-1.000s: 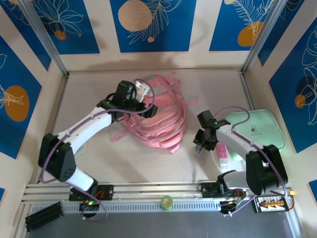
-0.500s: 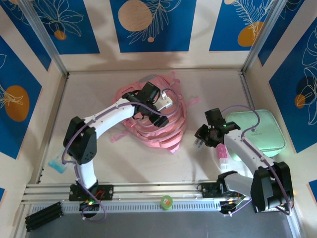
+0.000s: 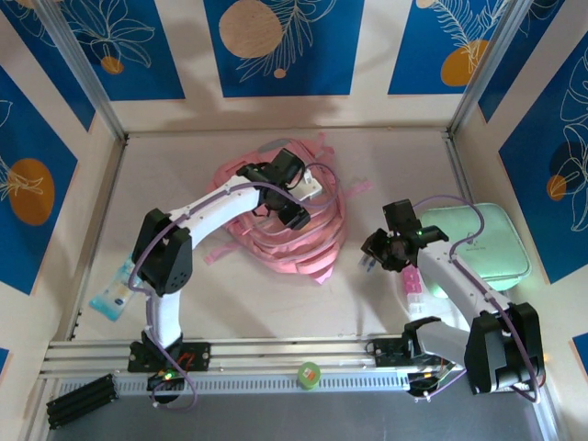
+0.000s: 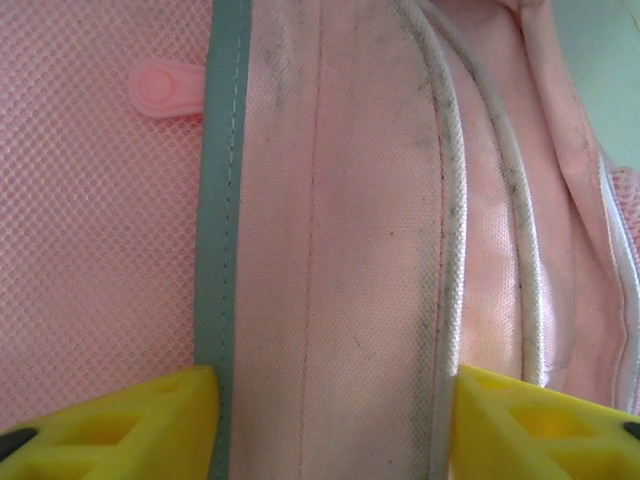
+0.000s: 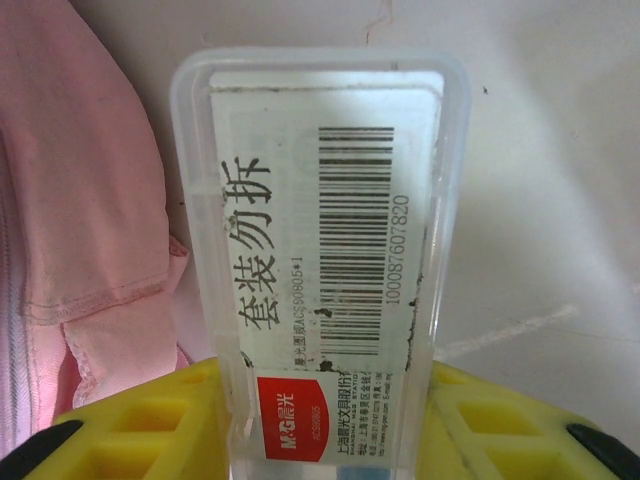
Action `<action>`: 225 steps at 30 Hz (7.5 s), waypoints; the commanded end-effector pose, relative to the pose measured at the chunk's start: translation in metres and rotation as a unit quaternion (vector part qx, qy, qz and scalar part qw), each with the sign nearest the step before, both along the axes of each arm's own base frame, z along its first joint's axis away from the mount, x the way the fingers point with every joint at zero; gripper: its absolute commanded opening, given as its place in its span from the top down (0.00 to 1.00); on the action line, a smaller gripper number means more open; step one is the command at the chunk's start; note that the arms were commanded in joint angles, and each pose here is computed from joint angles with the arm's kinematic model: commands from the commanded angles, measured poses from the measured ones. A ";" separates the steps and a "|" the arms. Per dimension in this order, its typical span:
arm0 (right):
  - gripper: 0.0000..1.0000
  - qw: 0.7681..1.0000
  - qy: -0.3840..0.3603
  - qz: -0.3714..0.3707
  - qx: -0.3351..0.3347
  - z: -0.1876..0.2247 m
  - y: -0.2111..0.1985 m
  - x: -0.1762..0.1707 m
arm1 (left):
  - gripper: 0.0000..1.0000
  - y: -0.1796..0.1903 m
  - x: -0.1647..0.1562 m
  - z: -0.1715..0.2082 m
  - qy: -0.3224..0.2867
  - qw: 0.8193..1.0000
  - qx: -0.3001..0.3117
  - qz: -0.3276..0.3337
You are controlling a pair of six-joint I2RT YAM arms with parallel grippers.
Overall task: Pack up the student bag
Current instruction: Open the student bag at the center of the table, then place the personal item in the student bag, then close the student bag at the top-center of the table, then move the student bag to the center of the table, then zip the student bag at the center of the table.
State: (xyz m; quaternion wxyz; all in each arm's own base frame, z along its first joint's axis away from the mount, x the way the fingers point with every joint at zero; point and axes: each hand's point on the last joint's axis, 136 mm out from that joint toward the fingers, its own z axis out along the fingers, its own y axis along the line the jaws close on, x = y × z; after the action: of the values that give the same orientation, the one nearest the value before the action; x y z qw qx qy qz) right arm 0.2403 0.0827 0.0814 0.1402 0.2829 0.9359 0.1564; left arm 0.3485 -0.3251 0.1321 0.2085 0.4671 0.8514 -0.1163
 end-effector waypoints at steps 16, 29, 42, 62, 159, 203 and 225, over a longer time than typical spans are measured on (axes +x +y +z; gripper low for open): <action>0.58 0.999 -0.025 -0.013 0.023 0.011 0.001 0.002 | 1.00 -0.009 -0.018 0.009 0.035 0.998 -0.019 -0.039; 0.57 0.993 -0.087 0.024 0.082 0.039 0.023 0.017 | 1.00 -0.028 -0.021 0.098 -0.019 0.988 -0.147 -0.036; 0.58 0.958 -0.172 0.095 0.208 0.118 0.092 0.063 | 1.00 -0.042 0.011 0.172 -0.093 0.963 -0.251 0.038; 0.41 0.948 -0.114 0.094 0.282 0.117 0.159 0.113 | 1.00 -0.042 0.025 0.186 -0.098 0.954 -0.275 0.065; 0.70 0.987 -0.071 0.143 0.014 0.041 0.118 0.091 | 0.55 0.086 -0.005 0.008 0.201 0.833 -0.341 0.387; 0.48 0.977 -0.148 0.149 -0.035 0.086 0.084 0.134 | 1.00 0.007 0.036 0.055 0.257 0.758 -0.473 0.369; 0.60 0.984 -0.150 0.096 -0.003 0.069 0.179 0.075 | 1.00 0.002 0.037 0.075 0.262 0.738 -0.506 0.363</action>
State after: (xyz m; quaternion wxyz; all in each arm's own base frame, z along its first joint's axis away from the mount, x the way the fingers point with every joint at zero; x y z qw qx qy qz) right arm 0.2988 0.2614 0.1382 0.2258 0.1349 0.9413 0.2114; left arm 0.3794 -0.3093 0.1548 0.1653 -0.1438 0.8337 -0.5068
